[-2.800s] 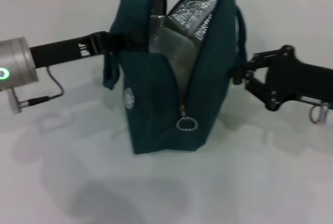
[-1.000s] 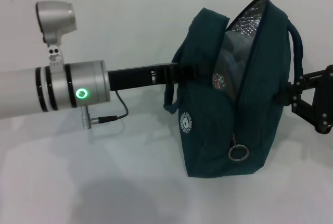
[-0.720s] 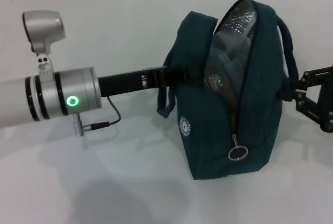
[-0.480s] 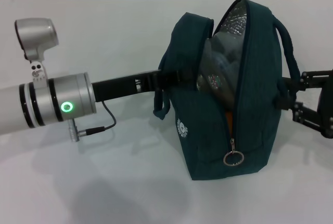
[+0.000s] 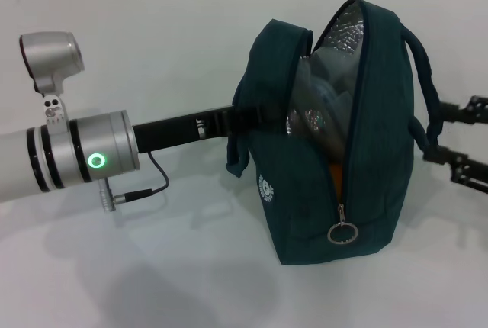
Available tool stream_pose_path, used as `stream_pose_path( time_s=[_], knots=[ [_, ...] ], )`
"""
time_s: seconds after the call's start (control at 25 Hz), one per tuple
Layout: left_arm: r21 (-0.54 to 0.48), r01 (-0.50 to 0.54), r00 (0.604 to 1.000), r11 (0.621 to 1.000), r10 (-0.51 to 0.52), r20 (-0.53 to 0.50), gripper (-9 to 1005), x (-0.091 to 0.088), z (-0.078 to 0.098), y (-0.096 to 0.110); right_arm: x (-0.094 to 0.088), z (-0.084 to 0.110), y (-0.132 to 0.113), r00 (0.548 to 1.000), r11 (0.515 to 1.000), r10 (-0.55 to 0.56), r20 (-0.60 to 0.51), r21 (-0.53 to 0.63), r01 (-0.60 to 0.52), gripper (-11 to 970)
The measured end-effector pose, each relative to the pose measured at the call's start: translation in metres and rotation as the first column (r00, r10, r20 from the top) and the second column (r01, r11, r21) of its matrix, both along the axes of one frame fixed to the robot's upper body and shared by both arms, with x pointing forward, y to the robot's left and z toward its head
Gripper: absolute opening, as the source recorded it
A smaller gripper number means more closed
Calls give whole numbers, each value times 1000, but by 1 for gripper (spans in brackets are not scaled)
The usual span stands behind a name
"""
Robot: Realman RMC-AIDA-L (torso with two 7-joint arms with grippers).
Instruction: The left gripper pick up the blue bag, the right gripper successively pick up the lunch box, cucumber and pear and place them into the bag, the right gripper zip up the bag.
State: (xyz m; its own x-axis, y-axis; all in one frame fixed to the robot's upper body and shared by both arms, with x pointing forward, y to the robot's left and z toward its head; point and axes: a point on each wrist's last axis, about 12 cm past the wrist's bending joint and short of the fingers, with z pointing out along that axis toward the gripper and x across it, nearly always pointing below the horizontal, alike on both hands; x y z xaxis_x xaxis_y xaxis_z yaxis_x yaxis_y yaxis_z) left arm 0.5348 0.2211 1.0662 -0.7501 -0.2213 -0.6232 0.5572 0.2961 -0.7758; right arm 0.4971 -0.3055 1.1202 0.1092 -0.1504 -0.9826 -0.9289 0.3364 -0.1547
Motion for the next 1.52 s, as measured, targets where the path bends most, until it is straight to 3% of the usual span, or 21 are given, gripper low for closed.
stream_pose_path(
  time_s=[0.28,0.6,1.04,1.52],
  knots=[
    [1,1,1000,1000,-1,1,48,0,0,0,-17,4,3,994,990,111,3,89,-111,482],
    [0,0,1000,1000,0,2,52,-1,-1,0,-35,-28,20,972,974,213,-97,96,-203,481],
    [-5,7,1000,1000,-7,2,57,-2,0,-1,-44,-74,31,964,990,137,-227,59,-127,480],
    [-4,13,1000,1000,-13,7,62,0,1,-3,-37,-81,38,966,996,85,-245,53,-74,478]
  ],
)
